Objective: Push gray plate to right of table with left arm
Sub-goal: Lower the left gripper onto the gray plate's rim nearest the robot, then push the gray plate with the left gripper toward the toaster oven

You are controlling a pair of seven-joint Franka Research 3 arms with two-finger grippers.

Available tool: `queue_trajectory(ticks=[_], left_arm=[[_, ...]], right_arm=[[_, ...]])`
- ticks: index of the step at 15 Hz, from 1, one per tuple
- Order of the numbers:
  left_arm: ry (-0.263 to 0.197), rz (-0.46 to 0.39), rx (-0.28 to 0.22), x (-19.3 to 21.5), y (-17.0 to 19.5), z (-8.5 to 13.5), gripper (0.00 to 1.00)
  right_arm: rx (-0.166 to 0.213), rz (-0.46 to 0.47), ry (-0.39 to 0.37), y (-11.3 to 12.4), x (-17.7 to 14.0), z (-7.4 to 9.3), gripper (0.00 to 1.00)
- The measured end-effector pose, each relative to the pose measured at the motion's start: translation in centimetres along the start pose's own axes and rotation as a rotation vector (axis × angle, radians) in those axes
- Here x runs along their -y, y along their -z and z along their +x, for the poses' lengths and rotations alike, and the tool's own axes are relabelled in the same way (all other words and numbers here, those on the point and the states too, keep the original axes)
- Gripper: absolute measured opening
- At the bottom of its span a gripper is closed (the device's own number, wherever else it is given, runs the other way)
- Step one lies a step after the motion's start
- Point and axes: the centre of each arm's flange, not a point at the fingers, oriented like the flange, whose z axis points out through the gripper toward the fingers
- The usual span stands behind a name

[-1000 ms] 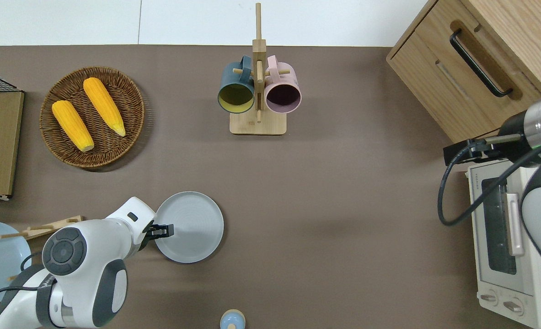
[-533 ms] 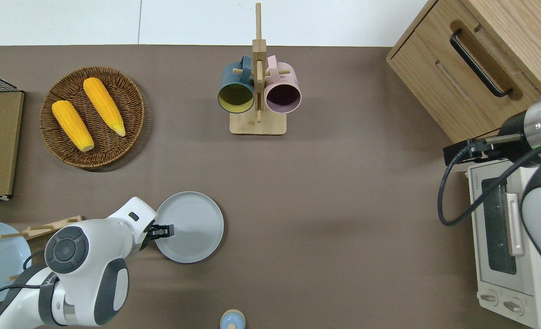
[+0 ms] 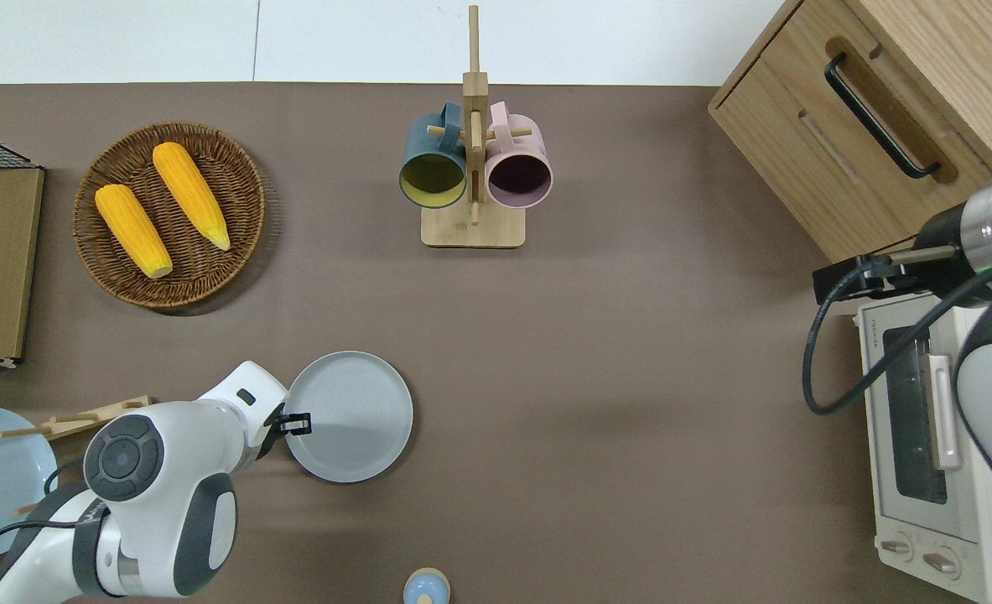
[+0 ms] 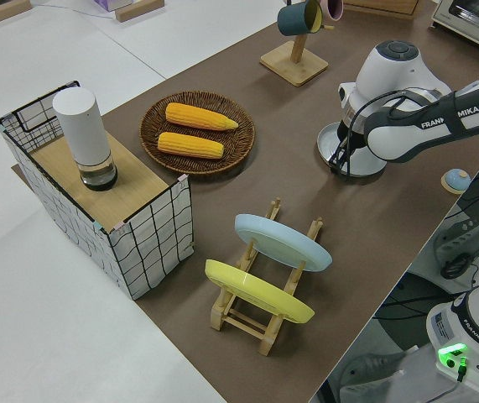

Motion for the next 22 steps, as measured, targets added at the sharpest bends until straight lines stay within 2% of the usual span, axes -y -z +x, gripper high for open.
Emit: queue_trajectory(ticks=[1, 8, 11, 22], left_arm=[[-0.002, -0.001, -0.005, -0.1, 0.2, 0.1, 0.02], [-0.002, -0.001, -0.007, -0.1, 0.3, 0.1, 0.01], [0.019, -0.003, -0.011, -1.0, 0.2, -0.1, 0.01], [0.12, -0.053, -0.025, -13.4, -0.7, -3.3, 0.01]], right_arm=[[0.0, 0.0, 0.0, 0.0, 0.0, 0.0, 0.99], [0.0, 0.0, 0.0, 0.0, 0.0, 0.0, 0.99], [0.0, 0.0, 0.0, 0.0, 0.0, 0.0, 0.99], [0.0, 0.0, 0.0, 0.0, 0.0, 0.0, 0.99]])
